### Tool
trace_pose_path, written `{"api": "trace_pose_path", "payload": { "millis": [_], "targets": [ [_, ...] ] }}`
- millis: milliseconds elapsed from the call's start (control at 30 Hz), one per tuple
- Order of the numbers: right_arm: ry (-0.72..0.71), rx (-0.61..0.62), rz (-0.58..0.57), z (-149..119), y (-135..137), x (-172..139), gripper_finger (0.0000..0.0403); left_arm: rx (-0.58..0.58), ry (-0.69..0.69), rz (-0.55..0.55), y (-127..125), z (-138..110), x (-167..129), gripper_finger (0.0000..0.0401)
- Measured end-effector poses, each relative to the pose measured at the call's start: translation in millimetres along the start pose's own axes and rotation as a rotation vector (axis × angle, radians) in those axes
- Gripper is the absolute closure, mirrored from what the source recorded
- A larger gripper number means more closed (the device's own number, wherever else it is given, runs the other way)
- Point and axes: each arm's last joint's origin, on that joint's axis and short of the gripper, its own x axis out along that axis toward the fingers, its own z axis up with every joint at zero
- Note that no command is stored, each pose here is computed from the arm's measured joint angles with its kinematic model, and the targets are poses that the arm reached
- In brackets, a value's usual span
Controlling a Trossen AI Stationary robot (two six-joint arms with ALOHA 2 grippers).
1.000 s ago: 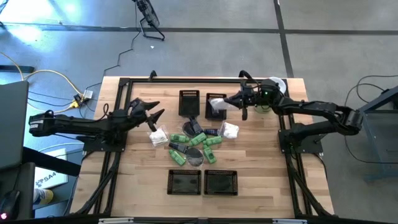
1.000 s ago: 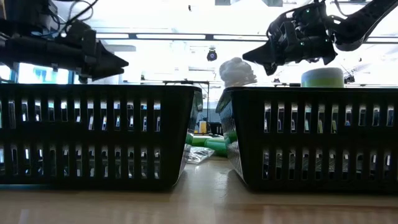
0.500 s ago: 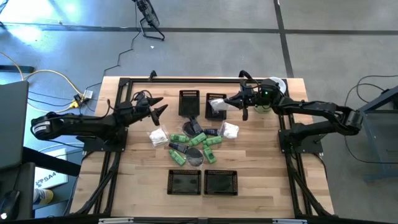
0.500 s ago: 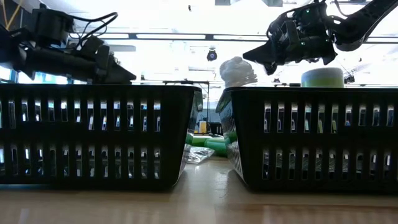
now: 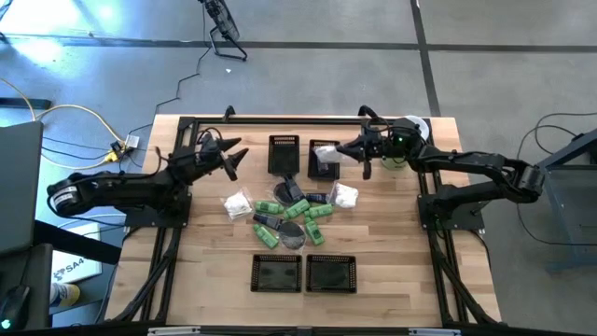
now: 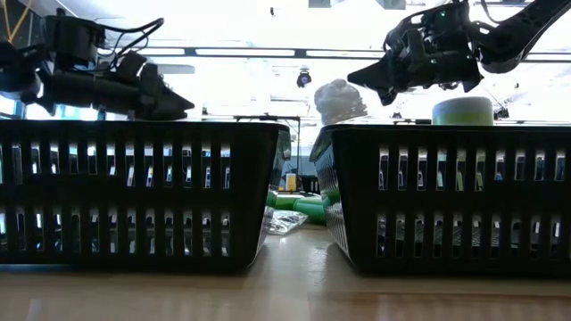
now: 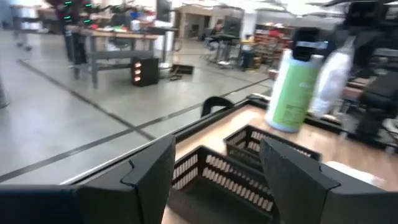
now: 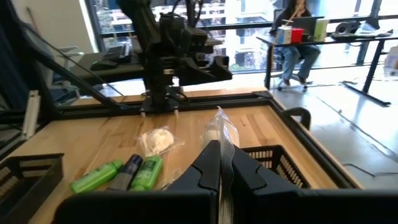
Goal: Pick & Place Travel size toiletries
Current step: Put the cotton pack into the top left black bin
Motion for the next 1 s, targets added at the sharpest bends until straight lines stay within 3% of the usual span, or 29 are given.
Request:
{"api": "trace_pose_path", "payload": {
  "millis": [467,1000],
  "targets": [
    [-0.079,-0.039,-0.013,8.6,7.3,4.1,0.0401,0.056,0.009,-0.137,1.2,0.7,-0.4,0.0171],
    [-0.087,-0.035,-0.015,-5.8,4.0,20.8,0.0401,0.067,-0.085,-0.171,-0.6,8.3,1.2,0.0171]
  ]
}}
